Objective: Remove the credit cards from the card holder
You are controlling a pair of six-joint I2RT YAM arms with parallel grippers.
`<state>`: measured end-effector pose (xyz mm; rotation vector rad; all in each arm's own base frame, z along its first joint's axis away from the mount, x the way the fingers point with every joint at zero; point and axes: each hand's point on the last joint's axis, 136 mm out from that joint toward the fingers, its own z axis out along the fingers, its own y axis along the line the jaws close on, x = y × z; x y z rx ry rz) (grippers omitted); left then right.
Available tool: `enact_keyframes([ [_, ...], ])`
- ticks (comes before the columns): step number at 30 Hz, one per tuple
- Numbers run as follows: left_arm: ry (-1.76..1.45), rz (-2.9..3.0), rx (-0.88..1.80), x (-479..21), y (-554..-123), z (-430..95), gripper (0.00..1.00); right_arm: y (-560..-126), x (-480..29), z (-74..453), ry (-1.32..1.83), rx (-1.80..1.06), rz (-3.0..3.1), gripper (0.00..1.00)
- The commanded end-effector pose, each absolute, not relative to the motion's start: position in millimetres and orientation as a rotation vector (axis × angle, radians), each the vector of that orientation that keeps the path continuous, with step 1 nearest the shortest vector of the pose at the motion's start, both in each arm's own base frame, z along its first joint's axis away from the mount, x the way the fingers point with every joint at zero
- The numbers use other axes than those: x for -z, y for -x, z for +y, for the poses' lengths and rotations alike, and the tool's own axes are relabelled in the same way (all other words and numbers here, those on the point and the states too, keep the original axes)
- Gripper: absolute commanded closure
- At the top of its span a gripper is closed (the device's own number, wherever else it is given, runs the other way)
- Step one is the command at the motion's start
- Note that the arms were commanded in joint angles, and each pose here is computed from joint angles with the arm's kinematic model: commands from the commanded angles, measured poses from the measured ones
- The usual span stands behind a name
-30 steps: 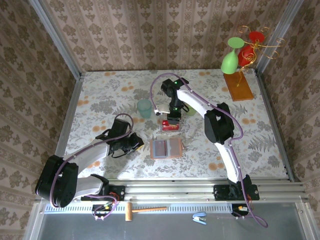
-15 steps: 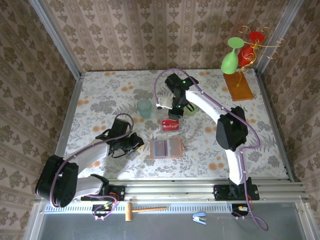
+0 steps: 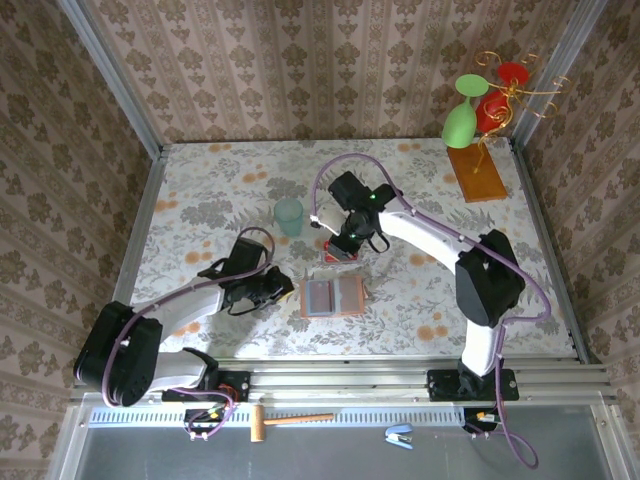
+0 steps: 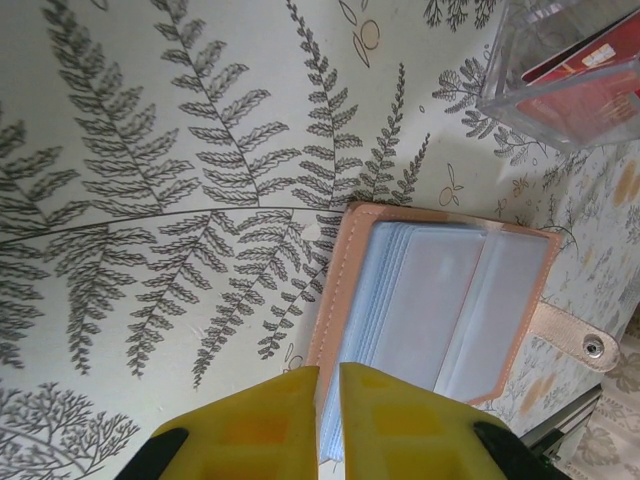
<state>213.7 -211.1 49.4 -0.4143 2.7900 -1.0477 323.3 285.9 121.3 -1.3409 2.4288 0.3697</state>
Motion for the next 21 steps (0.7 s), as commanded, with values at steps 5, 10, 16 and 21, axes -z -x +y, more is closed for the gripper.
enact_keyframes([
  [5, 0.355, 2.794, 1.077, -49, -215, -229, 0.87, -305, -134, 305, 0.872, -0.557, 2.531, 0.75],
  [10, 0.324, 2.814, 1.081, -44, -213, -240, 0.87, -298, -119, 297, 0.600, -0.592, 2.623, 0.77],
  [16, 0.317, 2.828, 1.071, -39, -210, -243, 0.89, -288, -114, 290, 0.329, -0.704, 2.631, 0.82],
  [21, 0.316, 2.851, 1.053, -31, -207, -241, 0.90, -278, -109, 291, 0.195, -0.770, 2.702, 0.86],
])
